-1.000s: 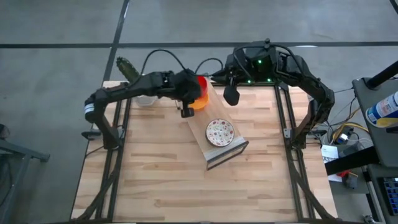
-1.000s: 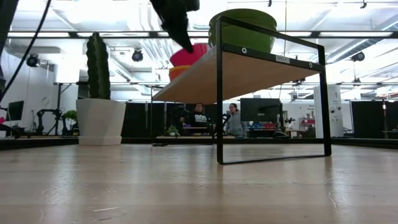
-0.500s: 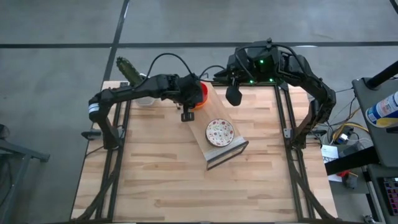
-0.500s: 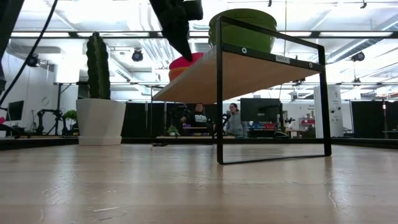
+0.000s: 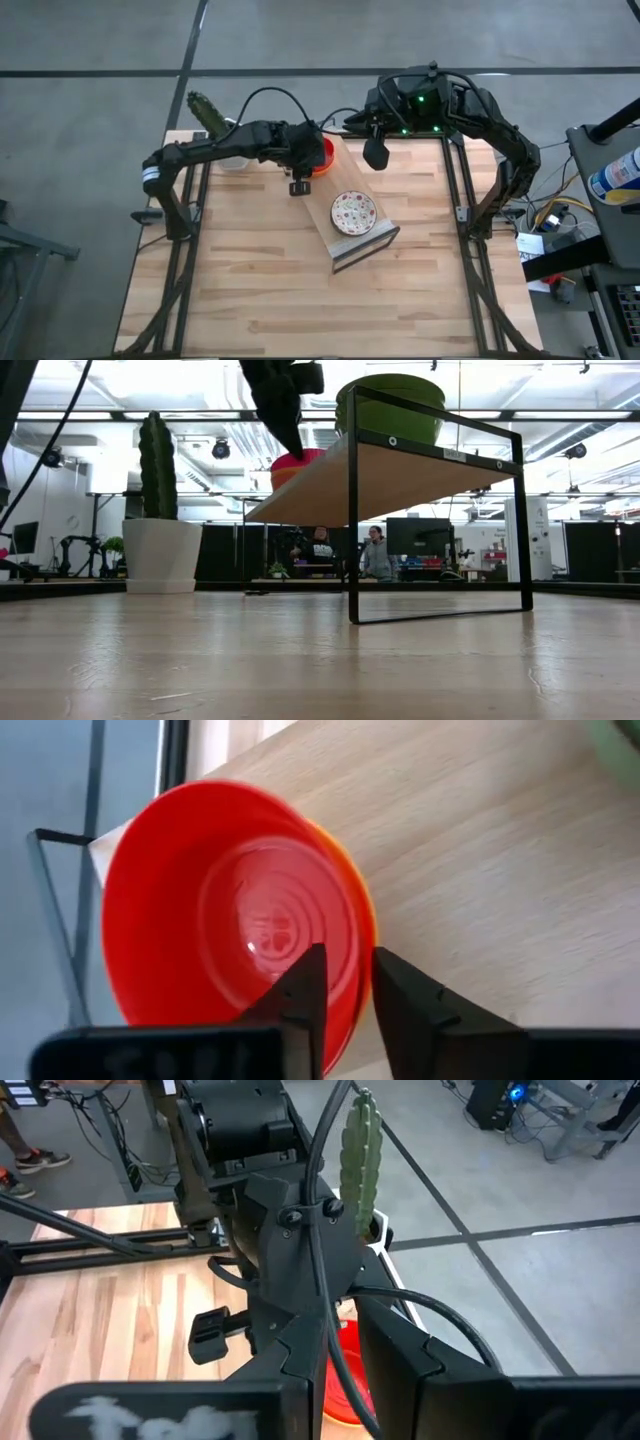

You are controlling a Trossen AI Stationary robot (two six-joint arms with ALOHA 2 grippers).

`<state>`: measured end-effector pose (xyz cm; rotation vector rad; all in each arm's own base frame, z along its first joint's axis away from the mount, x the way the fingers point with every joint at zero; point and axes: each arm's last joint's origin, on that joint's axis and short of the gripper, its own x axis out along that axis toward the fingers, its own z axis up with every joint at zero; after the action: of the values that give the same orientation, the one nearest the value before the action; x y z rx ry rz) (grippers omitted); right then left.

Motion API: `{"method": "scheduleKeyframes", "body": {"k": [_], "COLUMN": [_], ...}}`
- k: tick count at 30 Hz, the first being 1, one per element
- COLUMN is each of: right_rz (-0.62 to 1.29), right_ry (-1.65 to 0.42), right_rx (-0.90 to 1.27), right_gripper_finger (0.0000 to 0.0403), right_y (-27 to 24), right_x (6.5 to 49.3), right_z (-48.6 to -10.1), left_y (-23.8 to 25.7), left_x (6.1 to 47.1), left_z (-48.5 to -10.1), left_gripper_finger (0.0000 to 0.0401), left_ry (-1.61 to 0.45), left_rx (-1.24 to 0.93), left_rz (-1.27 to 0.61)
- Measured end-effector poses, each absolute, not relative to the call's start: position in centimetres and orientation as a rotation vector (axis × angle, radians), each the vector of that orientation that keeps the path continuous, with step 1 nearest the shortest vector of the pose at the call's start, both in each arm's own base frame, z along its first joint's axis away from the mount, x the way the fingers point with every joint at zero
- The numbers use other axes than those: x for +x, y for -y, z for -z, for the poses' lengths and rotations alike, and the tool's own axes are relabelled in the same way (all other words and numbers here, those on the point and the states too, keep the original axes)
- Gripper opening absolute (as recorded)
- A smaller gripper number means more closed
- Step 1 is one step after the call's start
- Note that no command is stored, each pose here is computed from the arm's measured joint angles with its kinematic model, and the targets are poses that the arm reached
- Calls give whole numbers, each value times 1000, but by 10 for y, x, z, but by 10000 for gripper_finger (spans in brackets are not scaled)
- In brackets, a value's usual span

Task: Pick & Place Mini bowls
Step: Stack the orange bowl on the yellow bowl

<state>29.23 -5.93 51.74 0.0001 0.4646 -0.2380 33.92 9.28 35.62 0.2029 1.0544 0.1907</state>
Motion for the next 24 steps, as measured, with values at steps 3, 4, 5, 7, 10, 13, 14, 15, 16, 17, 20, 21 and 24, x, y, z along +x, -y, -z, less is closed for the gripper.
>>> {"method": "scheduleKeyframes", "body": {"k": [3, 4, 5, 7, 10, 13, 14, 15, 16, 17, 20, 21, 24], "right_rz": [238, 238, 238, 238, 238, 238, 238, 238, 240, 248, 262, 264, 266], "right_ry": [-464, -464, -464, -465, -465, -464, -464, -462, -459, -458, -446, -441, -426], "right_rx": [0, -1, -1, 0, 0, -1, -1, -1, -1, -3, -8, -9, -12], "right_gripper_finger": [56, 56, 56, 56, 56, 56, 56, 56, 56, 56, 56, 56, 56], "right_y": [59, 59, 59, 59, 59, 59, 59, 59, 59, 60, 60, 60, 61], "right_x": [292, 292, 292, 292, 292, 292, 292, 292, 292, 292, 293, 293, 294], "right_z": [-517, -517, -517, -517, -517, -517, -518, -518, -518, -518, -519, -520, -521], "left_y": [-93, -92, -92, -89, -84, -82, -81, -81, -80, -80, -82, -82, -84], "left_x": [338, 338, 337, 335, 328, 320, 318, 315, 312, 311, 312, 314, 322], "left_z": [-356, -356, -356, -359, -369, -379, -382, -386, -390, -394, -397, -395, -385], "left_gripper_finger": [94, 99, 103, 106, 108, 108, 108, 108, 108, 108, 108, 108, 108], "left_ry": [-1069, -1075, -1082, -1076, -1045, -1012, -996, -978, -957, -932, -883, -884, -907], "left_rx": [216, 221, 226, 232, 246, 248, 247, 237, 218, 194, 162, 163, 154], "left_rz": [-217, -222, -222, -216, -211, -218, -223, -234, -250, -268, -297, -297, -297]}}
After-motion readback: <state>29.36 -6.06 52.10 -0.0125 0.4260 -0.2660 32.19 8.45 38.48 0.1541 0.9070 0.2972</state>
